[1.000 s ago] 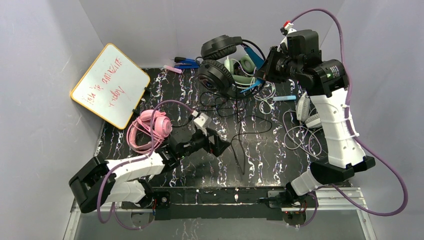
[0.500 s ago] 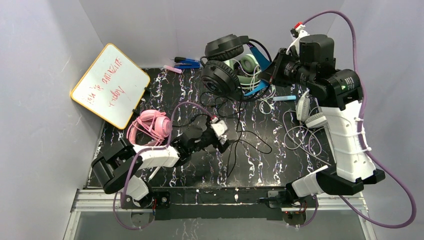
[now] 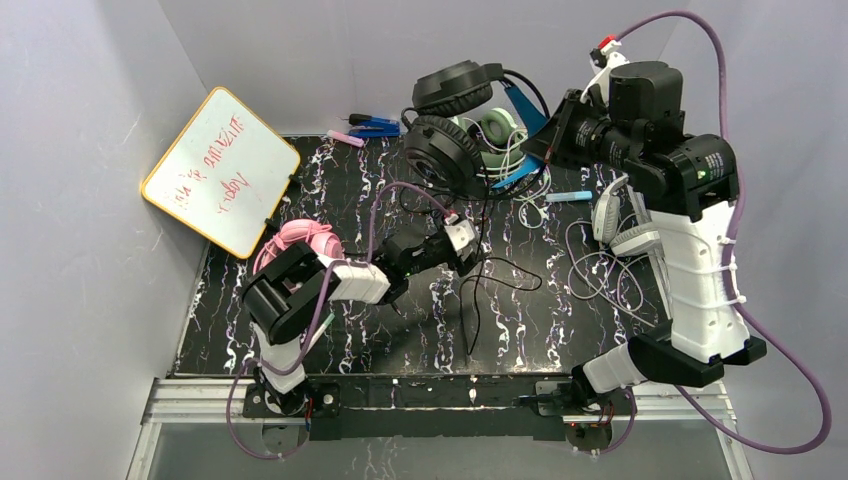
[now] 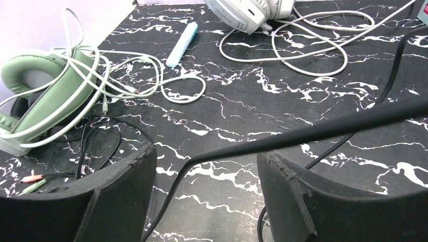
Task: Wrap the headphones
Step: Wrap the headphones cable around the headphones.
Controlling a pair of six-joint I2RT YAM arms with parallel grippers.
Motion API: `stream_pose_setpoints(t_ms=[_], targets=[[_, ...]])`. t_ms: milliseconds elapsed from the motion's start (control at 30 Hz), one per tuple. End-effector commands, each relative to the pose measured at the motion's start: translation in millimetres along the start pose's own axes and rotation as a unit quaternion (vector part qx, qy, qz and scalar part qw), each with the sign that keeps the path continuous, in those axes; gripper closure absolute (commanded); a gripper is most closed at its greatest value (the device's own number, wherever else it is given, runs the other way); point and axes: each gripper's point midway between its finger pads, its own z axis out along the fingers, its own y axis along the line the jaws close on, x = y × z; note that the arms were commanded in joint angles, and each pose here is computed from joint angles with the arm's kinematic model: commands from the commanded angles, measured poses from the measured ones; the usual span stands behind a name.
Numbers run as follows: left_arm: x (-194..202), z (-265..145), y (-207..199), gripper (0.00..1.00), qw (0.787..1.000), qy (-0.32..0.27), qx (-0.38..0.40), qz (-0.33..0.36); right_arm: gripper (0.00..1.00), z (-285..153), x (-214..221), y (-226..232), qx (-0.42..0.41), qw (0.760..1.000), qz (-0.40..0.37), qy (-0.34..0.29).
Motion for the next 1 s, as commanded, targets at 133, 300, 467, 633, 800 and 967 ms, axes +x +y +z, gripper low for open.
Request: stream_pose_setpoints(t_ms=[133,300,467,633,800,967], targets=[[-21,20,26,0.55,0.992,-0.095,-0.028,-0.073,0.99,-22,-35,17,-0.021,0.997,0.002,-0.070],[-9,-8,45,0.93,0.990,-0.078,-0.072,-0.095,0.99,-11,-40,4,0.012,0.997,-0.004,-0.080],[-1,-89,96,1.00,0.959,-0.057,-0.228,-0.158,0.99,0,-40,-12,0.048,0.995,-0.001,-0.084],[23,-180,135,1.00,0.893,0.068,-0.402,-0.190,0.99,7,-36,-36,0.102,0.990,0.013,-0.095],[24,-253,155,1.00,0.803,0.148,-0.539,-0.206,0.99,7,-33,-55,0.143,0.983,0.026,-0.109],[34,-302,179,1.00,0.711,0.170,-0.628,-0.268,0.99,-16,-38,-65,0.164,0.974,0.043,-0.150]])
